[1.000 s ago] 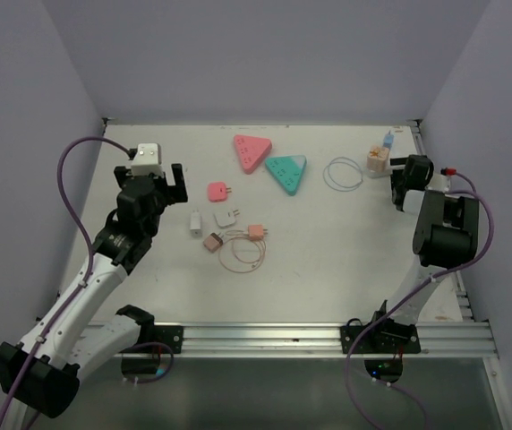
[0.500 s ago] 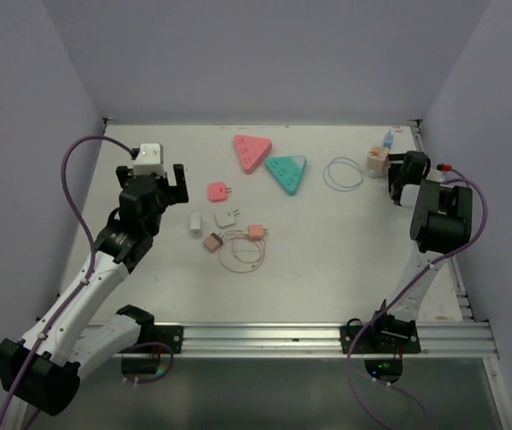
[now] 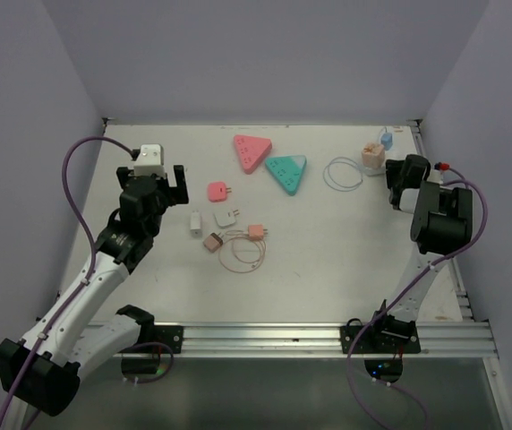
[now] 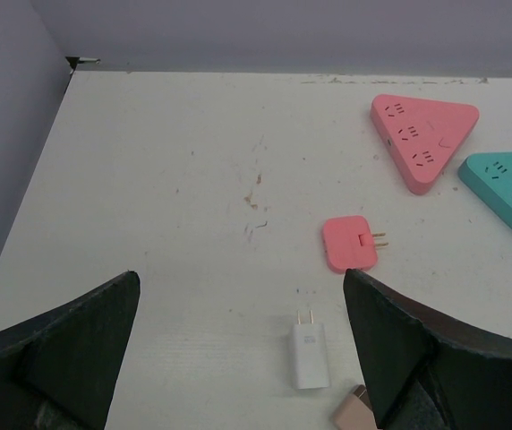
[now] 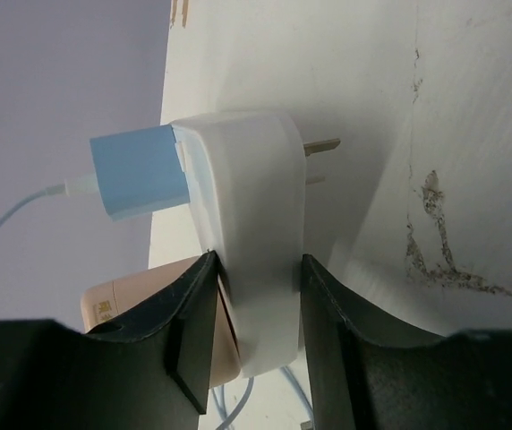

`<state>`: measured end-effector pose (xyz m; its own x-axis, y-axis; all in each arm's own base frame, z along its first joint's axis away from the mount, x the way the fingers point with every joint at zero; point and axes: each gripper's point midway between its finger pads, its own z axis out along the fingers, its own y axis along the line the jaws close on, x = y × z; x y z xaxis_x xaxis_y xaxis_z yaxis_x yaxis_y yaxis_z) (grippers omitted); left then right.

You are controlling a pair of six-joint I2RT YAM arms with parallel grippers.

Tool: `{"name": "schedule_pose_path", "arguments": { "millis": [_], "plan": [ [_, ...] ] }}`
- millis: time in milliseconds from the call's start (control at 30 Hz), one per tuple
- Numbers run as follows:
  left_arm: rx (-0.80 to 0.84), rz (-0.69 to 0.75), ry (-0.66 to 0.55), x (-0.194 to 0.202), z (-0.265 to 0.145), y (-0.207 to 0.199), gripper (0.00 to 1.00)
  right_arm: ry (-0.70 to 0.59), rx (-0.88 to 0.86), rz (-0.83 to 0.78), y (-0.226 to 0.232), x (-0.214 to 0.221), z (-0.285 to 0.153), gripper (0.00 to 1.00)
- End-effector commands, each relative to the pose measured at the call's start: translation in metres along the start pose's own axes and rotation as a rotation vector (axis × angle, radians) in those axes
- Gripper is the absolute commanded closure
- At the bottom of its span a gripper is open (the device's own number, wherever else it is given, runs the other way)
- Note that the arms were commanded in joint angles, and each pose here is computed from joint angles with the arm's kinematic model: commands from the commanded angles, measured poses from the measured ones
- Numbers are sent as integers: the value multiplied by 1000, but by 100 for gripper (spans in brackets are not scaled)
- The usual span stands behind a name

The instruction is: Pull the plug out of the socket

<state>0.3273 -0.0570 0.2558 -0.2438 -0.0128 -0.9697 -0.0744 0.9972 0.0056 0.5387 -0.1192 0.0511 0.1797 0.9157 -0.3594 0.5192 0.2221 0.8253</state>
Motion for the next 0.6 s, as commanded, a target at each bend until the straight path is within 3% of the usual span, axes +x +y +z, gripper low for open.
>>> {"name": "schedule_pose_path", "arguments": {
  "millis": [0,333,567],
  "plan": [
    [2,-17,-67,-18,-2,2,0,-28,-97,-69,32,-18,-23,99],
    [26,-30,-82,-23,-6,-1,0,15,-207,-246,65,-21,-84,100],
    [42,-41,-83,-23,-7,-3,1,132,-234,-423,59,-3,-139,100]
  ]
}}
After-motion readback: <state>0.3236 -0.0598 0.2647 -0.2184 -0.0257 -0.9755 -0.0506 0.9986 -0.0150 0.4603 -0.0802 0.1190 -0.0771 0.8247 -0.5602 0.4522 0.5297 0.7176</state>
